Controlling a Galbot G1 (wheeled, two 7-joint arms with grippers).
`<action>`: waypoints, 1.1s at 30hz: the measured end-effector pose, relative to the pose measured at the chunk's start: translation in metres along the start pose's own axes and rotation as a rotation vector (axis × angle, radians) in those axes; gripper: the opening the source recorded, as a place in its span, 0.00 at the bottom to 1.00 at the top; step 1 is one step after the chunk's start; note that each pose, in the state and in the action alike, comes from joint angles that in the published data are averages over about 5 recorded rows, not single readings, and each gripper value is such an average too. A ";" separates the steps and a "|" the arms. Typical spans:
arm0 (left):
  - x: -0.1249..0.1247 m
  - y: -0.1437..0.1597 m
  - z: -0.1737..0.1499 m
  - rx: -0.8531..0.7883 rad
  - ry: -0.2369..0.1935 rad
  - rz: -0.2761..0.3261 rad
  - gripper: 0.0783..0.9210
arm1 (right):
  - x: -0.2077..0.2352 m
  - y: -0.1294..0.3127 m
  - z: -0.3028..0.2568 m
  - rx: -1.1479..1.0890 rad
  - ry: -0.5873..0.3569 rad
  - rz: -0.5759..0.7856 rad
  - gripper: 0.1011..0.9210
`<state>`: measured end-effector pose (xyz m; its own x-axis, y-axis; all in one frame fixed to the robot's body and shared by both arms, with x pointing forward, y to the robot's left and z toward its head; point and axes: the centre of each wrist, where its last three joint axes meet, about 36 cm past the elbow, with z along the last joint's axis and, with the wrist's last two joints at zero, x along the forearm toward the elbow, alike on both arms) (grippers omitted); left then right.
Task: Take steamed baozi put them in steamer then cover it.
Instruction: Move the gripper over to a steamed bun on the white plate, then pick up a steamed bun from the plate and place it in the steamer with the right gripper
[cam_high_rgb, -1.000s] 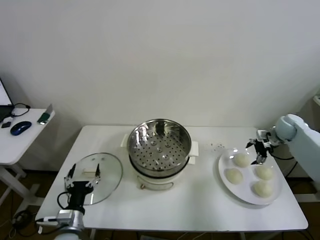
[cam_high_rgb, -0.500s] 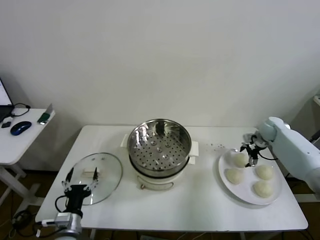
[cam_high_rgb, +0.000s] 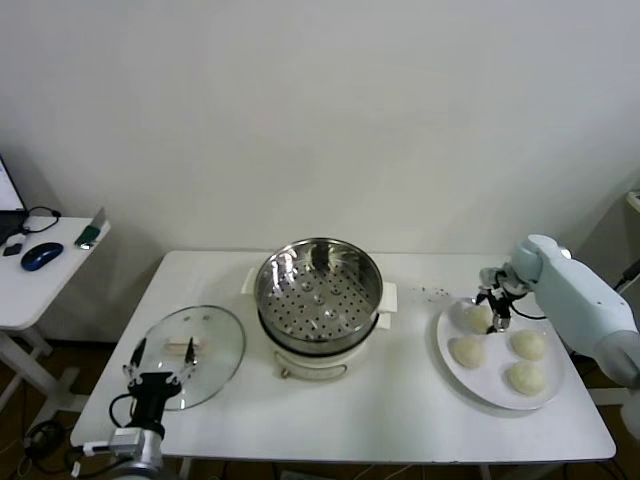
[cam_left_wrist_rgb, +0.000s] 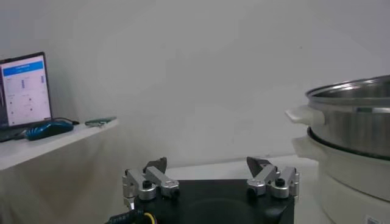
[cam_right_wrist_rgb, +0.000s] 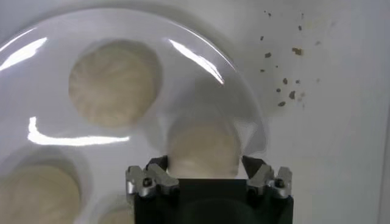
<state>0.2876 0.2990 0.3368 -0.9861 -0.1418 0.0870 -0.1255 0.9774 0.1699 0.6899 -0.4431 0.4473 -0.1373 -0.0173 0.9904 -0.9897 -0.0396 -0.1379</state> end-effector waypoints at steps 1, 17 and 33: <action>0.000 0.000 0.000 0.000 0.000 -0.001 0.88 | 0.000 0.000 0.000 0.003 0.000 -0.001 0.75; 0.006 0.002 0.000 -0.005 0.007 -0.004 0.88 | 0.064 -0.031 -0.026 0.180 -0.011 0.042 0.72; 0.016 -0.001 0.004 -0.018 0.030 0.026 0.88 | 0.224 -0.096 -0.179 0.710 -0.035 0.145 0.73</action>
<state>0.2710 0.2964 0.3337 -0.9852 -0.1216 0.1208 -0.0980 0.9779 0.1846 0.7469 -0.2644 0.6848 -0.2517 -0.1027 0.9624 -0.6943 -0.6736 -0.2534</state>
